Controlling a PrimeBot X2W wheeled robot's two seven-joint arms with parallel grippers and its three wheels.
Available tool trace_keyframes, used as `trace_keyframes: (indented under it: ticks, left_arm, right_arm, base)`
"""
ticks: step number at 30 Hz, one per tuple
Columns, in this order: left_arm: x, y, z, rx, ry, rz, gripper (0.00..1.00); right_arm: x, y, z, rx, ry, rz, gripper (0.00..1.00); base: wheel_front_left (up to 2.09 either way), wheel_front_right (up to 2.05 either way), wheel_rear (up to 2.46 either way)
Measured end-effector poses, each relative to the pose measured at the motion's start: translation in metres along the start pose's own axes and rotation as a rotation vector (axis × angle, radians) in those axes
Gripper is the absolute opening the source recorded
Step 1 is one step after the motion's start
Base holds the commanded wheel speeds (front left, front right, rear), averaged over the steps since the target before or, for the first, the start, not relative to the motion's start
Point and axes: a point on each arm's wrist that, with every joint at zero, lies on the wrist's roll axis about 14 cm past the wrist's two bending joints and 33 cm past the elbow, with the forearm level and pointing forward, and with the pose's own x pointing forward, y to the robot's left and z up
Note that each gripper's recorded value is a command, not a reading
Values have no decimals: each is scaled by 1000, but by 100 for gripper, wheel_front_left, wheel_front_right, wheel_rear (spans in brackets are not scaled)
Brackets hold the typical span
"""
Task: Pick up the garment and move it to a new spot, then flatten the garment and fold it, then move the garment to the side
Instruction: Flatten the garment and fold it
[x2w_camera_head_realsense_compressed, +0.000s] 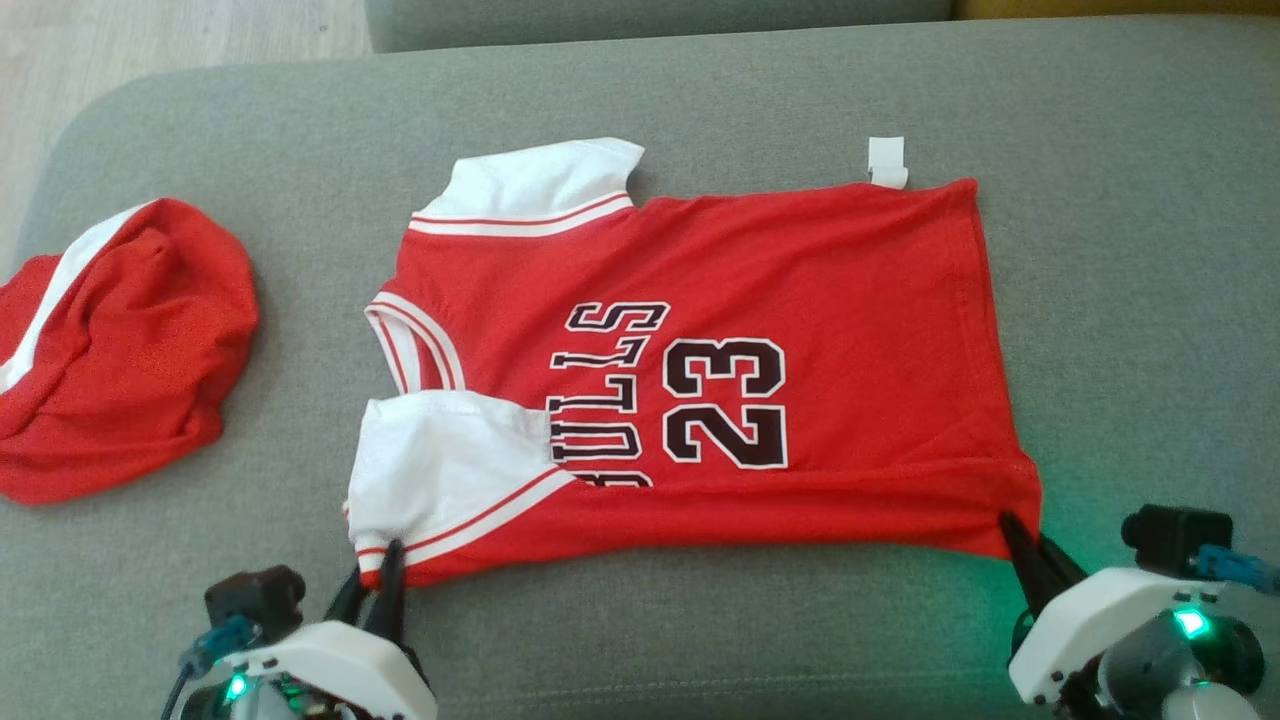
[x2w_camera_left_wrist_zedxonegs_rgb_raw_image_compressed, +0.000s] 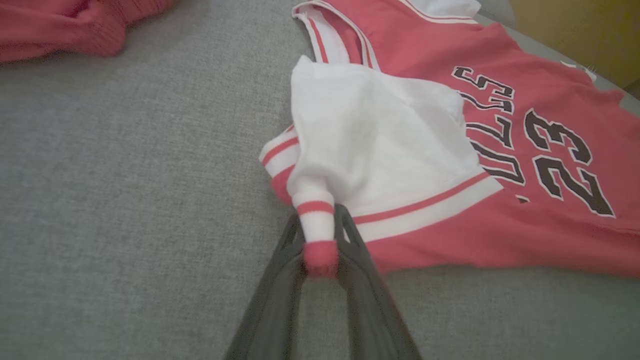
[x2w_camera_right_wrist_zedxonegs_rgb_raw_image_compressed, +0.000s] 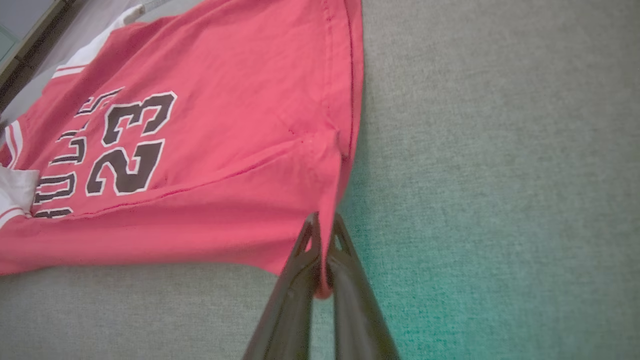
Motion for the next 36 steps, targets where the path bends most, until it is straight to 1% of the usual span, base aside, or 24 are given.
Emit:
trace_keyframes:
  ticks: [4,9,15,19,27,36]
  left_arm:
    - [1,0,10,9,-41,7,100]
    - [-1,3,44,97,-196,42,100]
    - [-5,-12,83,149,-357,-1,100]
    - [-6,-22,106,176,-426,-29,100]
    - [-6,-37,118,198,-455,-71,100]
    - [2,-37,115,203,-436,-75,100]
  right_arm:
    - [-3,3,15,-10,-71,8,100]
    - [-11,5,48,-82,-222,4,100]
    - [-26,18,104,-162,-429,28,100]
    - [-36,25,130,-194,-517,42,100]
    - [-38,26,133,-196,-529,45,100]
    - [-31,25,127,-189,-505,44,100]
  base:
    - [0,0,0]
    - [0,0,0]
    - [0,0,0]
    - [0,0,0]
    - [0,0,0]
    - [0,0,0]
